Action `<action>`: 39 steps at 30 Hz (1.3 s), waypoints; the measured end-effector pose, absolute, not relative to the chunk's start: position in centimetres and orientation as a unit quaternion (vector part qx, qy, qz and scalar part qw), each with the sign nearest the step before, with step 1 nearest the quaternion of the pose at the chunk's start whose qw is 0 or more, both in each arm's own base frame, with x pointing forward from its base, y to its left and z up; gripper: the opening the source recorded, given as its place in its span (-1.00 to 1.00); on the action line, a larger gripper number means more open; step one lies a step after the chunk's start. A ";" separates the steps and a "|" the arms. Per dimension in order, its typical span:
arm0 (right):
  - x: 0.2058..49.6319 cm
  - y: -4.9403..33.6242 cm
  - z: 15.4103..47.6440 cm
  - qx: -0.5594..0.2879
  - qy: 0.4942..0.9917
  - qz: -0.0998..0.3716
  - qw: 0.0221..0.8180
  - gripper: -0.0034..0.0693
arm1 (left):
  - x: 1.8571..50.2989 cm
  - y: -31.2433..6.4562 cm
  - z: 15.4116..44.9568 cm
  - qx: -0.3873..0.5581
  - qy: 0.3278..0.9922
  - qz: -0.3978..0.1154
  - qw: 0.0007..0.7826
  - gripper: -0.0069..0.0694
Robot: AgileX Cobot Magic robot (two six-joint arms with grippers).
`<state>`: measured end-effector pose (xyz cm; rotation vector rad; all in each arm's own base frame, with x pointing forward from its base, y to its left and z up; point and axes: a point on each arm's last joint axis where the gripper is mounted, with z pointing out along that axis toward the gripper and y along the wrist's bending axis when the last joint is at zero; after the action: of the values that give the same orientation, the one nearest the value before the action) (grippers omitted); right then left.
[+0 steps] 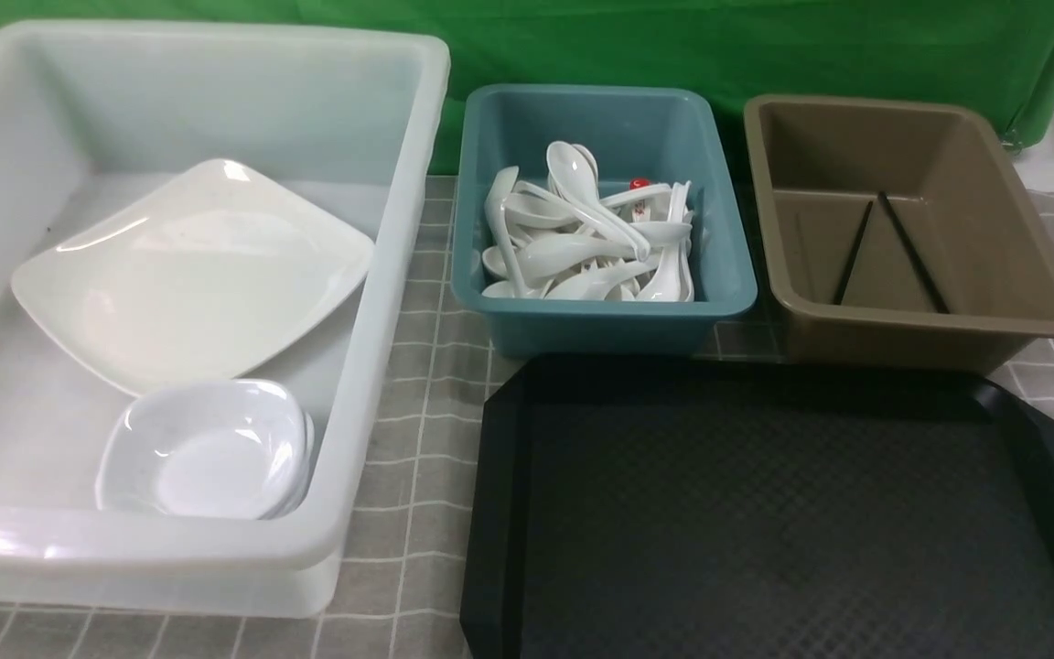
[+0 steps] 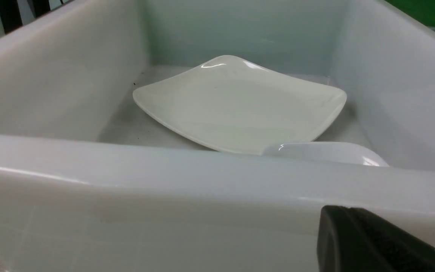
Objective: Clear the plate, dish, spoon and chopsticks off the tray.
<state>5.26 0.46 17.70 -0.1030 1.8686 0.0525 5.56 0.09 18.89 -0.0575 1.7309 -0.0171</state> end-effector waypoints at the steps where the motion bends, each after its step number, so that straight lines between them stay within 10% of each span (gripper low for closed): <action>1: 5.3 0.5 17.7 -0.044 0.804 0.023 0.593 -0.48 | 5.6 0.1 18.9 -0.025 0.761 -0.008 0.648 -0.79; 39: 5.3 0.5 17.7 -0.044 0.804 0.022 0.593 -0.31 | 5.6 0.1 18.9 -0.026 0.760 -0.008 0.649 -0.79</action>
<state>5.25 0.45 17.69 -0.1022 1.8695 0.0518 5.56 0.09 18.92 -0.0598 1.7272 -0.0190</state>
